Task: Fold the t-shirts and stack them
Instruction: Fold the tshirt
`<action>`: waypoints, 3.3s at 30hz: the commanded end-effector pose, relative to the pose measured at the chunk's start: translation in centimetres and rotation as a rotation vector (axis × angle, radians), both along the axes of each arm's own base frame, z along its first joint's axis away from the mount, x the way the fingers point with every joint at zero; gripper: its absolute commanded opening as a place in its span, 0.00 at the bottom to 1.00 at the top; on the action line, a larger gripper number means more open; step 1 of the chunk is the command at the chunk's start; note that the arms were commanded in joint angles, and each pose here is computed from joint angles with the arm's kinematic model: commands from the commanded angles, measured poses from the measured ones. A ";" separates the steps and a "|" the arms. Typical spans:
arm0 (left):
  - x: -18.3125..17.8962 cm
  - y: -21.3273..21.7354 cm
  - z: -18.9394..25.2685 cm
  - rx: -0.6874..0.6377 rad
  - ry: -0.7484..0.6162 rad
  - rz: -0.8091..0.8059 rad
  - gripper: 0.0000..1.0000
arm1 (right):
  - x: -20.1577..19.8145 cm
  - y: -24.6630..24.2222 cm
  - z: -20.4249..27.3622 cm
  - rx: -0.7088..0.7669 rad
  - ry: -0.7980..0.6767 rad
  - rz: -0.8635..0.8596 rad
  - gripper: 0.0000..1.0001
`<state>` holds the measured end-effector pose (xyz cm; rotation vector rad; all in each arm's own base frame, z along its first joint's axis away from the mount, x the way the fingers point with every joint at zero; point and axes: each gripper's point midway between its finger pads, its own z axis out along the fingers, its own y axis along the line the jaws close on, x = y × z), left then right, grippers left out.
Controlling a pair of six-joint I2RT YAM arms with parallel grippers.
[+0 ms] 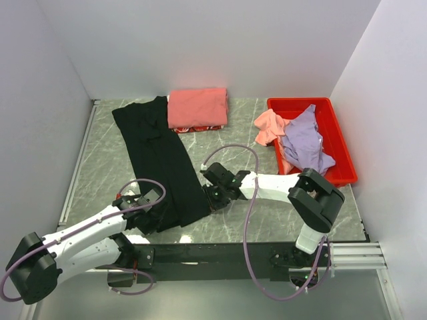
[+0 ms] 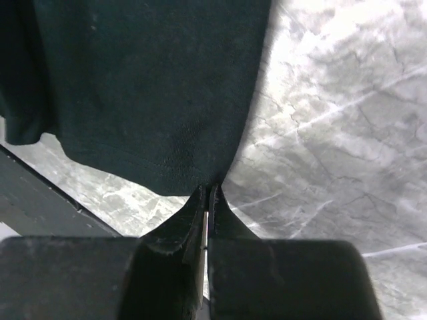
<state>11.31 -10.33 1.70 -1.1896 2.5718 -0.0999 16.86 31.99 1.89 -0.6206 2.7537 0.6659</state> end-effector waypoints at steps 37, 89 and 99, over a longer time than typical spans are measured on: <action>22.4 6.6 12.0 0.268 -0.473 0.054 0.00 | 22.6 12.3 16.3 0.207 -0.481 -0.108 0.00; 27.2 9.9 10.4 0.155 -0.468 0.061 0.99 | 26.7 13.4 15.8 0.382 -0.527 -0.074 0.84; 31.0 8.0 10.1 0.098 -0.535 -0.049 0.99 | 20.7 13.9 12.8 0.377 -0.401 0.049 0.86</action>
